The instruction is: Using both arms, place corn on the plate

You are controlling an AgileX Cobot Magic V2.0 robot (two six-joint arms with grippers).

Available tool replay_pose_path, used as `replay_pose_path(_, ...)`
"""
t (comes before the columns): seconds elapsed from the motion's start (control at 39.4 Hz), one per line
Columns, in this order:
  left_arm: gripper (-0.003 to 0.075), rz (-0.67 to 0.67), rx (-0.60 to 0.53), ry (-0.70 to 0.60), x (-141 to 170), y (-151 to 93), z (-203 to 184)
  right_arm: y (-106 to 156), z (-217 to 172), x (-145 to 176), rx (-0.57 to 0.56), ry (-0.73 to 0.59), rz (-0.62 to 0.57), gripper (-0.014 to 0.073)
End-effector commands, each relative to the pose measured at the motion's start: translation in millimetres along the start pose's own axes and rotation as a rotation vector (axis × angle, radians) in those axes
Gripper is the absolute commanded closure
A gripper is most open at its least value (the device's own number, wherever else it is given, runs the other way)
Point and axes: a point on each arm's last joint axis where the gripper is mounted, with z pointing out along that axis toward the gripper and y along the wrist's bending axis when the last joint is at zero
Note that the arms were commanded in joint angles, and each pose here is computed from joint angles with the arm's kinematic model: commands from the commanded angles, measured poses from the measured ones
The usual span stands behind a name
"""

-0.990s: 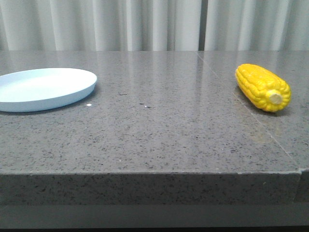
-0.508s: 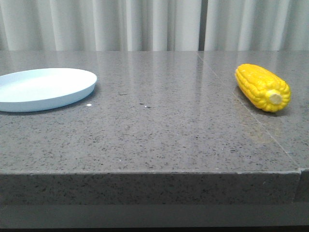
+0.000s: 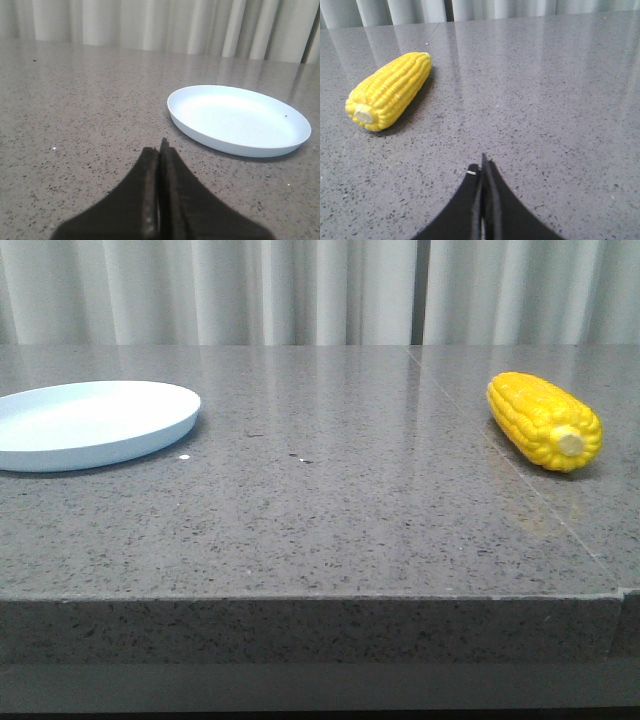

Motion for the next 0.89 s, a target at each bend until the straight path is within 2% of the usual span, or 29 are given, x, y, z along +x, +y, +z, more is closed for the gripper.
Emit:
replay_pose_path(0.0, 0.0741, -0.008, 0.009, -0.089, -2, 0, 0, 0, -4, -16, 0.005, -0.131, 0.001, 0.0659)
replay_pose_path(0.08, 0.0741, -0.008, 0.014, -0.136, -6, -1, -1, 0, -4, -21, 0.007, -0.170, 0.001, 0.0659)
replay_pose_path(0.18, 0.0741, -0.008, 0.030, -0.305, -23, -2, -5, 2, -9, -34, 0.003, -0.217, 0.000, 0.0659)
replay_pose_path(0.25, 0.0741, -0.008, 0.040, -0.411, -42, -4, -11, 5, -16, -54, -0.006, -0.267, -0.002, 0.0659)
replay_pose_path(0.36, 0.0741, 0.015, 0.042, -0.458, -71, -6, -19, 10, -31, -84, -0.024, -0.311, -0.007, 0.0659)
replay_pose_path(0.46, 0.0741, 0.120, 0.022, -0.429, -104, -9, -23, 16, -43, -116, -0.043, -0.280, -0.014, 0.0657)
replay_pose_path(0.61, 0.0741, 0.138, -0.005, -0.306, -145, -10, -10, 22, -38, -157, -0.047, -0.227, -0.016, 0.0657)
replay_pose_path(0.74, 0.0741, 0.138, -0.018, -0.173, -160, -11, 15, 24, -17, -178, -0.040, -0.171, -0.013, 0.0657)
replay_pose_path(0.86, 0.0740, 0.139, -0.015, -0.156, -165, -11, 27, 23, -5, -182, -0.034, -0.143, -0.011, 0.0657)
